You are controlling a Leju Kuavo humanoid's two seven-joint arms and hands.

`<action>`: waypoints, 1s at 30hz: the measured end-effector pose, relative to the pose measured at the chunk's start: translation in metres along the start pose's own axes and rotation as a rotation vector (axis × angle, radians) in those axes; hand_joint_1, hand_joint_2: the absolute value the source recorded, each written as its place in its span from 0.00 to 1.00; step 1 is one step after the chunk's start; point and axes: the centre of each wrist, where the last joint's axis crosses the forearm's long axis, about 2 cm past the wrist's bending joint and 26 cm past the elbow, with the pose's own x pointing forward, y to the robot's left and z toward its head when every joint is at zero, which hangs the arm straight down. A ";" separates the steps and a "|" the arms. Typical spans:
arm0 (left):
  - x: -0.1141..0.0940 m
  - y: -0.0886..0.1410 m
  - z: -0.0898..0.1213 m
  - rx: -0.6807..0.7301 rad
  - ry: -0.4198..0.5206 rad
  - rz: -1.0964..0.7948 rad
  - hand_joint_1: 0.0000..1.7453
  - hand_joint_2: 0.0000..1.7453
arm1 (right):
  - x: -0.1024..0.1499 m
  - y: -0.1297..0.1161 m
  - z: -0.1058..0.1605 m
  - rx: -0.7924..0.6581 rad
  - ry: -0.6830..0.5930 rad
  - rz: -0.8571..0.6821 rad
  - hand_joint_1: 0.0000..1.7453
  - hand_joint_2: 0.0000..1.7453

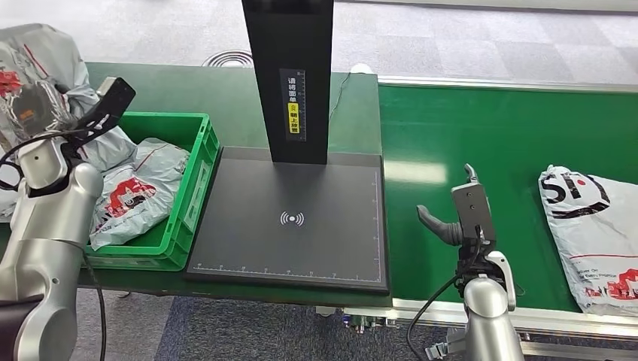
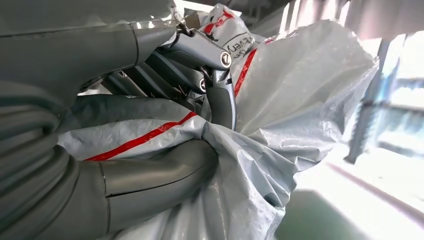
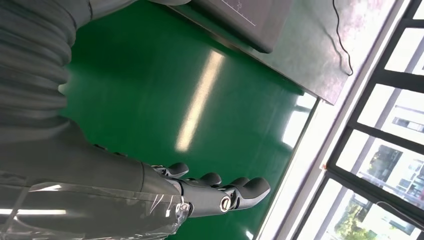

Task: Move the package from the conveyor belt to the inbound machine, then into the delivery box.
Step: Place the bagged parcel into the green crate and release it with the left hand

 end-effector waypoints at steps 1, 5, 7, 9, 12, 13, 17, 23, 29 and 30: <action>-0.001 -0.002 -0.001 -0.038 0.025 -0.012 1.00 1.00 | 0.001 0.001 0.000 0.003 0.000 0.005 0.00 1.00; -0.004 -0.013 0.001 -0.165 0.041 -0.049 1.00 1.00 | 0.002 0.002 -0.002 0.008 0.000 0.018 0.00 1.00; -0.004 -0.017 0.004 -0.200 0.033 -0.058 1.00 1.00 | 0.002 0.002 -0.003 0.009 0.001 0.020 0.00 1.00; -0.005 -0.021 0.005 -0.229 0.025 -0.064 1.00 1.00 | 0.001 0.002 -0.003 0.010 0.002 0.020 0.00 1.00; -0.006 -0.026 0.007 -0.311 -0.016 -0.077 1.00 1.00 | 0.001 0.003 -0.004 0.020 0.000 0.022 0.00 1.00; -0.006 -0.029 0.008 -0.353 -0.040 -0.077 1.00 1.00 | 0.001 0.003 -0.004 0.025 -0.001 0.024 0.00 1.00; -0.007 -0.042 0.016 -0.544 -0.121 -0.059 1.00 1.00 | 0.003 0.006 -0.009 0.042 -0.012 0.031 0.00 1.00; -0.008 -0.051 0.022 -0.631 -0.125 -0.060 0.75 1.00 | 0.003 0.009 -0.015 0.055 -0.011 0.030 0.00 1.00; -0.009 -0.053 0.023 -0.623 -0.091 -0.078 0.00 1.00 | 0.002 0.011 -0.015 0.069 -0.006 0.030 0.00 1.00; -0.009 -0.053 0.023 -0.613 -0.080 -0.089 0.00 1.00 | 0.002 0.011 -0.015 0.070 -0.006 0.031 0.00 1.00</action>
